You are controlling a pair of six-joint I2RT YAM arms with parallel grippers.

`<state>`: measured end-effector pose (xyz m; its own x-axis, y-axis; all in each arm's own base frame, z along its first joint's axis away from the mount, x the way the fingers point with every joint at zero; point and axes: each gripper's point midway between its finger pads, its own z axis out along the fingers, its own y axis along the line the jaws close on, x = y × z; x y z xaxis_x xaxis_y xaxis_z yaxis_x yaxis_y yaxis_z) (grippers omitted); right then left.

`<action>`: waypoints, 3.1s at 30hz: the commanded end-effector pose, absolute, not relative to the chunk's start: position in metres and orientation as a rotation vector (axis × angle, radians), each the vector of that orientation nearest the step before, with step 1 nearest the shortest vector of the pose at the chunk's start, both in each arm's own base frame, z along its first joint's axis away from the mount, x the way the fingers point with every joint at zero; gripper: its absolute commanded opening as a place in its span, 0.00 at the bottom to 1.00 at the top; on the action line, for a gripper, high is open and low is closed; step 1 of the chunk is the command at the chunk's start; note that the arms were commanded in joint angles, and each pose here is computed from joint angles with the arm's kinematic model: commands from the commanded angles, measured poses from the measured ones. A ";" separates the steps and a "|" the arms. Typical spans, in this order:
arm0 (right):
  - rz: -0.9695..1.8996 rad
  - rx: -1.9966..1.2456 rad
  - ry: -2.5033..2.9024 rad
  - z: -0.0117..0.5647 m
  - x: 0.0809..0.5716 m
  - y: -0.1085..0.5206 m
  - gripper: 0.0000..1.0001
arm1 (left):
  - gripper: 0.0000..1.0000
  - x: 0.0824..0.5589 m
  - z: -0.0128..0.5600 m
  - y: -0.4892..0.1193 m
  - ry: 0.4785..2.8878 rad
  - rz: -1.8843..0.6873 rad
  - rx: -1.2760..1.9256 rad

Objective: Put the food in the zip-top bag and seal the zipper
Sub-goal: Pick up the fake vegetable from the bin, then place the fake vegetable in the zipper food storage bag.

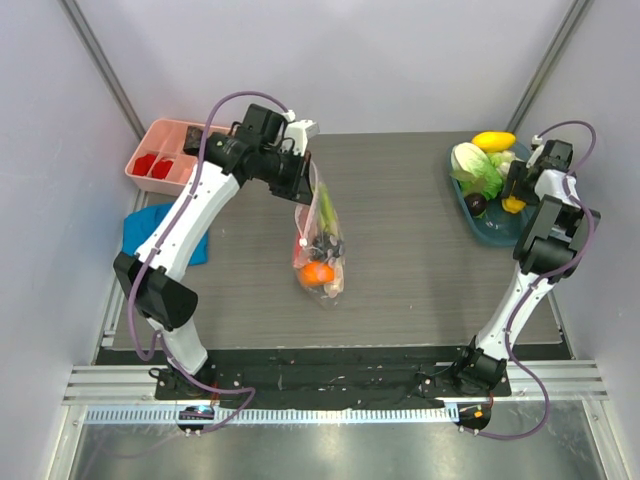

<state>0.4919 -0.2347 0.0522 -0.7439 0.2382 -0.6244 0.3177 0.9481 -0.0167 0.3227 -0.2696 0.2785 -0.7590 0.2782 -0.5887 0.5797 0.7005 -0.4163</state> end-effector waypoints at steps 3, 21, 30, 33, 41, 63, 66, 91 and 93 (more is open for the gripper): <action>-0.152 0.369 2.362 0.090 0.486 -0.236 0.45 | 0.00 0.322 0.310 -0.276 2.325 -0.883 0.666; 0.328 0.179 2.110 0.272 0.449 -0.131 0.16 | 0.00 0.321 0.337 -0.284 2.253 -0.902 0.712; 0.667 -0.113 1.839 0.402 0.427 0.005 0.13 | 0.00 0.314 0.336 -0.299 2.261 -0.948 0.735; 0.800 -0.199 1.744 0.437 0.409 0.062 0.13 | 0.00 0.314 0.335 -0.302 2.262 -0.958 0.732; 0.976 -0.287 1.650 0.459 0.372 0.169 0.16 | 0.00 0.318 0.330 -0.305 2.294 -0.972 0.681; 1.002 -0.114 1.942 0.351 0.308 0.260 0.09 | 0.00 0.312 0.365 -0.312 2.224 -1.080 0.599; 0.938 -0.140 1.981 0.340 0.305 0.253 0.09 | 0.00 0.314 0.364 -0.310 2.229 -1.074 0.584; 0.864 -0.356 1.914 0.385 0.310 0.241 1.00 | 0.00 0.314 0.360 -0.309 2.221 -1.065 0.620; 0.864 -0.290 1.906 0.390 0.329 0.215 1.00 | 0.00 0.314 0.361 -0.308 2.217 -1.061 0.620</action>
<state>0.3041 0.2464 0.3699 -0.5195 0.1007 -0.8485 -0.5626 0.7072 0.4283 0.3200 -0.3049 0.3280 -0.7789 0.1739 -0.6026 0.5574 0.6323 -0.5381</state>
